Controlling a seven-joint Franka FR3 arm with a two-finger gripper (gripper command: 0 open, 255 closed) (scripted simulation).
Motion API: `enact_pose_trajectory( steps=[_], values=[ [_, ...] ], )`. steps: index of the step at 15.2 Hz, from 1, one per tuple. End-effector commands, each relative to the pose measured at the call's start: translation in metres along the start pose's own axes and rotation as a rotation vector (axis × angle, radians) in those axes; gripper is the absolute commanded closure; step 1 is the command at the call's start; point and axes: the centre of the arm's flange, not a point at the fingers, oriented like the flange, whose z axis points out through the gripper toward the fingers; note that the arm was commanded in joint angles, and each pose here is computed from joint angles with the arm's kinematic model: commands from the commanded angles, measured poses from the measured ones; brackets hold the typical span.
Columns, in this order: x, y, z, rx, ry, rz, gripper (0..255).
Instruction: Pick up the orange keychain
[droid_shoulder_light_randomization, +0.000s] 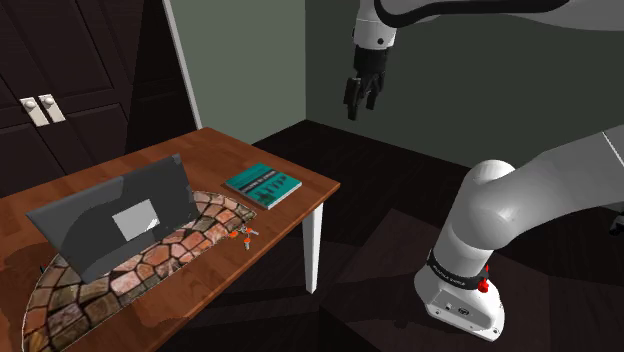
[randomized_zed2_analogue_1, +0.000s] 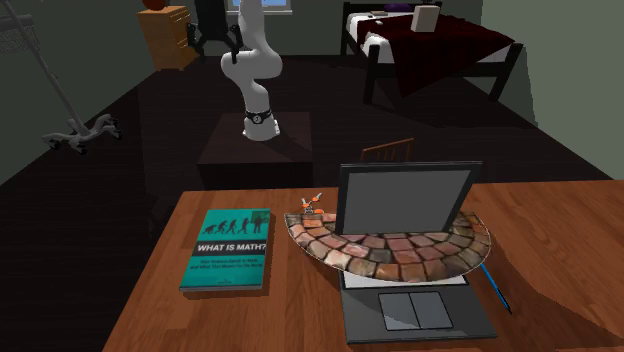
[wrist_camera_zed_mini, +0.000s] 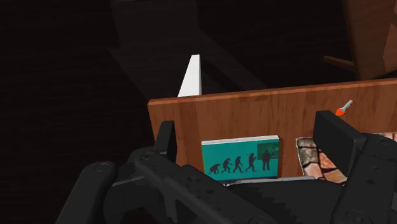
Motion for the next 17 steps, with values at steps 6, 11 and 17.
enact_pose_trajectory(
  steps=[6,11,17],
  values=[
    [0.034,-0.029,0.048,0.014,-0.002,-0.045,0],
    [0.066,-0.06,0.096,0.027,-0.005,-0.09,0],
    [0.102,-0.1,0.152,0.043,-0.007,-0.144,0]
  ],
)
